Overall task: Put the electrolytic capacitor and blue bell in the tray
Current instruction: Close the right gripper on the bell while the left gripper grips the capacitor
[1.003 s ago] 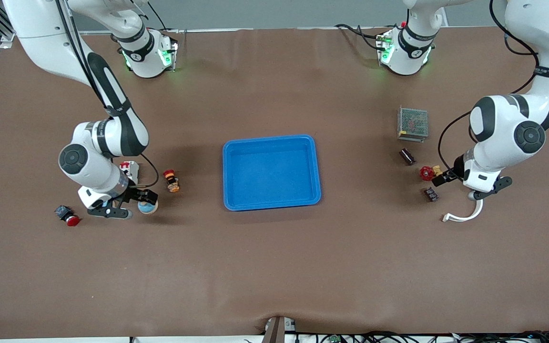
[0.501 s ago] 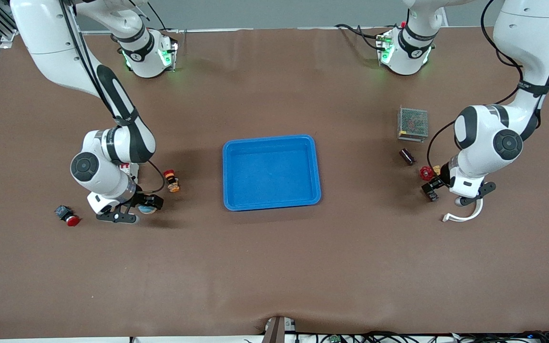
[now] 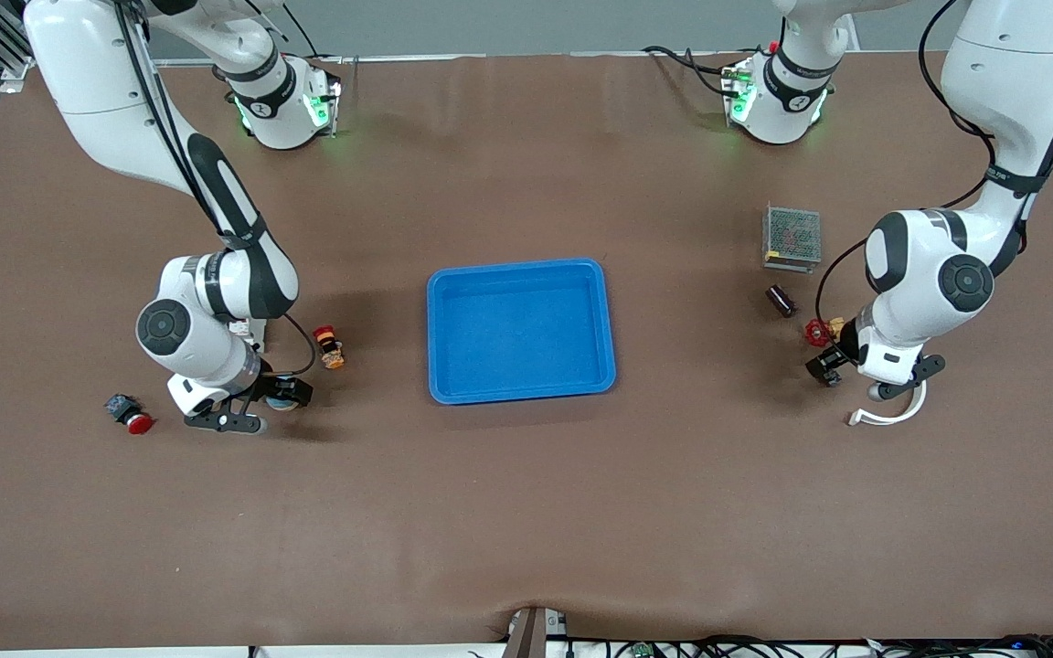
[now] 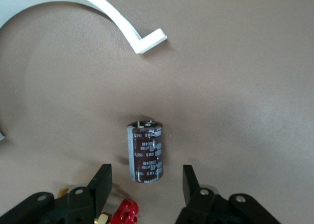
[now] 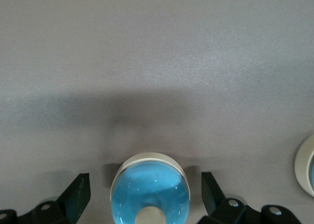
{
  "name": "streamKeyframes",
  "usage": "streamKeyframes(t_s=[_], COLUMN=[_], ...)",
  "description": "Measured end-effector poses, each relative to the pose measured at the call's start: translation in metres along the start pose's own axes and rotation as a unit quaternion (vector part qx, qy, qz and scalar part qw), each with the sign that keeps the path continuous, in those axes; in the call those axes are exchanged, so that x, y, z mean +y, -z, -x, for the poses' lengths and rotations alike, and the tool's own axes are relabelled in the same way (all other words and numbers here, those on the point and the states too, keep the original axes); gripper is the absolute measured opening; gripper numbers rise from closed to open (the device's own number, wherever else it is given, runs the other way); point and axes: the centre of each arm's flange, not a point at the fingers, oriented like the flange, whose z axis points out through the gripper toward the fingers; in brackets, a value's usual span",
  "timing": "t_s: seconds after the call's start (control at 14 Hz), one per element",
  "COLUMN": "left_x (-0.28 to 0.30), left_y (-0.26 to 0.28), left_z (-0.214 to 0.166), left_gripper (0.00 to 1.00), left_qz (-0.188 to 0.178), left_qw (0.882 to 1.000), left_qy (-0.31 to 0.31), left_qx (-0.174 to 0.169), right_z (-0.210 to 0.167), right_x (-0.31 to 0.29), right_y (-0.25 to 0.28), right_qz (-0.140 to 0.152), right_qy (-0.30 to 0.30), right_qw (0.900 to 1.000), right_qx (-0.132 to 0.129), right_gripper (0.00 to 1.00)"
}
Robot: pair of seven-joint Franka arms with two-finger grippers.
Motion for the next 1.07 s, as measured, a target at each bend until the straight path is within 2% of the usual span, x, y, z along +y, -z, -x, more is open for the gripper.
streamKeyframes(t_s=[0.36,0.57,0.64,0.72,0.79,0.93,1.07], left_x=[-0.001,-0.001,0.000,0.000,0.000,0.000,0.001], left_y=[-0.009,-0.011,-0.012,-0.014,-0.015,-0.015,-0.014], left_z=[-0.002,-0.003,-0.004,-0.005,-0.006,-0.007,-0.007], left_gripper=[0.60,0.52,0.41,0.41,0.35,0.34,0.34], left_qz=[0.004,0.005,0.005,0.005,0.005,0.005,0.005], left_qw=[1.000,1.000,1.000,1.000,1.000,1.000,1.000], left_qy=[0.002,0.002,0.002,0.003,0.003,0.003,0.003], left_qx=[0.005,0.005,0.005,0.005,0.004,0.005,0.005], right_z=[0.002,0.002,0.002,0.001,-0.001,-0.003,0.004], right_x=[0.000,-0.002,-0.003,-0.005,-0.009,-0.038,-0.103], right_y=[-0.004,-0.004,-0.002,-0.001,0.004,0.025,0.061], right_qz=[0.002,0.002,0.003,0.003,0.003,0.003,0.005], right_qy=[0.002,0.004,0.004,0.004,0.001,-0.022,-0.036], right_qw=[1.000,1.000,1.000,1.000,1.000,0.999,0.998], right_qx=[-0.007,-0.011,-0.015,-0.021,-0.028,-0.044,-0.051], right_gripper=[0.96,0.66,0.66,0.66,0.66,0.66,0.66])
